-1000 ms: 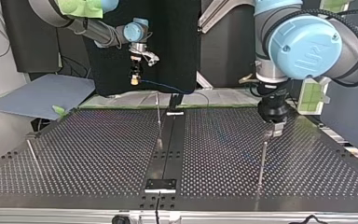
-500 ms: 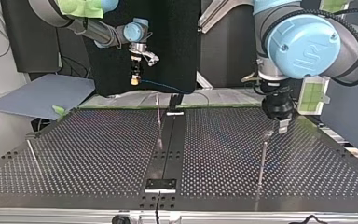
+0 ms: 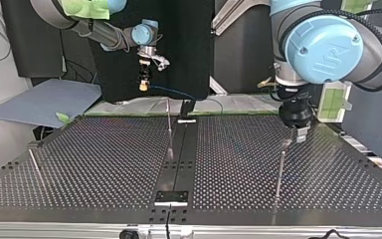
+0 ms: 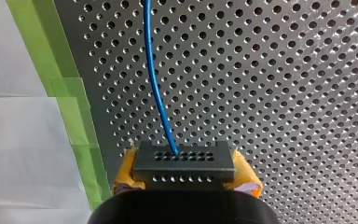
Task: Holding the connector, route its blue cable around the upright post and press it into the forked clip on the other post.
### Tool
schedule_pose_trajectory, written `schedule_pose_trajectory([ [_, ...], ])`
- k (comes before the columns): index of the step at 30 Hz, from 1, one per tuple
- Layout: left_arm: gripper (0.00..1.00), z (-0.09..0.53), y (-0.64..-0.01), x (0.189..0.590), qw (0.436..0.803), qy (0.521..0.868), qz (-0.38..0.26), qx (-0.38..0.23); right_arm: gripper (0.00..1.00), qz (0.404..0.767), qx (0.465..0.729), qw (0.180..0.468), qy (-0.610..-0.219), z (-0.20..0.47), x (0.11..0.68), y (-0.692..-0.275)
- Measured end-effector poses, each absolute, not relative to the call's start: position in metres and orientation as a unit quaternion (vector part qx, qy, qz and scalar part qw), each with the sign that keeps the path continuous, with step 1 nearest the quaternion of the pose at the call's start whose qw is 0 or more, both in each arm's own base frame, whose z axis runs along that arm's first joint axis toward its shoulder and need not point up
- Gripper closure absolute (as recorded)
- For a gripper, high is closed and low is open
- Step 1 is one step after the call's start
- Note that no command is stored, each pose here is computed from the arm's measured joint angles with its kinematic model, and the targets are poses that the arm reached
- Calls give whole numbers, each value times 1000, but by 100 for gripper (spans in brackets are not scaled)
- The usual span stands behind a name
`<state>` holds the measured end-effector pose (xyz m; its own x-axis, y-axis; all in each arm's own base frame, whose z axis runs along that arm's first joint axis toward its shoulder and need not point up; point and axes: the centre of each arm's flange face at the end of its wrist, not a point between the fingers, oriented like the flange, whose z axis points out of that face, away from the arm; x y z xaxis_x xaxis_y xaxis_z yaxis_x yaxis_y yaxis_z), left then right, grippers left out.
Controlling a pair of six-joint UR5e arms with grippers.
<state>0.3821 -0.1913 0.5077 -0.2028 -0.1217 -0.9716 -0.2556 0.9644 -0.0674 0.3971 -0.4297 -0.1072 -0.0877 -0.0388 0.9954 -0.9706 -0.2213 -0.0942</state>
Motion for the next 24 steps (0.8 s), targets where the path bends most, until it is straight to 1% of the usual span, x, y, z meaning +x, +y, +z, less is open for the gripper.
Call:
schedule_pose_trajectory([
  [7, 0, 510, -198, 384, 632, 766, 57, -102, 100, 568, 537, 410, -470, -107, 397, -430],
  [17, 0, 511, -225, 382, 657, 749, 58, -61, 100, 567, 537, 410, -471, -106, 398, -436],
  [24, 0, 494, -250, 390, 659, 747, 77, -38, 100, 563, 541, 409, -472, -107, 399, -435],
])
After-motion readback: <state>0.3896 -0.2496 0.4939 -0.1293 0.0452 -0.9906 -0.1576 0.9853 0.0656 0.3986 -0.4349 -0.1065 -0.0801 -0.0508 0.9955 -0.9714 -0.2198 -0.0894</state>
